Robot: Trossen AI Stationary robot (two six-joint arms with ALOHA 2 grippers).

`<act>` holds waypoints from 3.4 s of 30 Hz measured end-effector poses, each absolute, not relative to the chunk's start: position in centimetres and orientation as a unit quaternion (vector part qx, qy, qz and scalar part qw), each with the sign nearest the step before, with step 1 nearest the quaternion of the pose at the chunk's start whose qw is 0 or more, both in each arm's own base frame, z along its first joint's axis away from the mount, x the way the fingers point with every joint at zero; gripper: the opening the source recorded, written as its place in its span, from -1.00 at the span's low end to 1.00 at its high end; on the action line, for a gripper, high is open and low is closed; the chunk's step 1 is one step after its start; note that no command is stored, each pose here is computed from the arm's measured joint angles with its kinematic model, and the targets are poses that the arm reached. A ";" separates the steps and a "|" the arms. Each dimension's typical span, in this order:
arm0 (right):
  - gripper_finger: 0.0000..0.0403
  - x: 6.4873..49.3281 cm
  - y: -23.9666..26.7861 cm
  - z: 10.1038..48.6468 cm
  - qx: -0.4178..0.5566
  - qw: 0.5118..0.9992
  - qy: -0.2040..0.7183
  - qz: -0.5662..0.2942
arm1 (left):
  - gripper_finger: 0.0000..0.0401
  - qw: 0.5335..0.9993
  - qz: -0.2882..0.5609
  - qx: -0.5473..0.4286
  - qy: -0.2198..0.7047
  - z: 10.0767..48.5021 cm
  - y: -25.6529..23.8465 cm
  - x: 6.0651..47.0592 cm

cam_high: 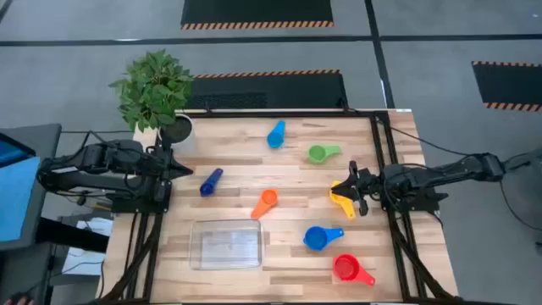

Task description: Nest measuring cups in basket

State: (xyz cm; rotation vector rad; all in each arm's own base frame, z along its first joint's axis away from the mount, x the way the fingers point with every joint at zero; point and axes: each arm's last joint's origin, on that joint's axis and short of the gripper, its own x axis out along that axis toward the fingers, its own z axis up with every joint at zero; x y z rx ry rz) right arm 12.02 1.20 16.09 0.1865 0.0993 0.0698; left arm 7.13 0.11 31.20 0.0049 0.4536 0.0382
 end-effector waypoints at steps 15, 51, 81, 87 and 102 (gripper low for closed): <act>-0.64 12.0 1.2 16.1 0.093 0.994 0.050 0.035 | -1.00 0.974 0.019 0.002 0.225 31.2 0.1 7.1; -0.64 12.0 1.2 16.1 0.093 0.994 0.050 0.035 | -1.00 0.974 0.019 0.002 0.225 31.2 0.1 7.1; -0.64 12.0 1.1 16.1 -0.001 0.999 0.043 0.033 | -1.00 0.976 0.069 -0.140 0.150 31.9 0.3 7.9; -0.64 12.0 1.1 16.1 -0.010 0.998 0.043 0.034 | -1.00 0.957 0.144 -0.240 0.076 32.9 0.7 8.6; -0.64 12.1 1.2 16.6 0.219 0.975 0.027 0.023 | -1.00 0.928 0.210 -0.305 0.034 33.1 1.1 9.2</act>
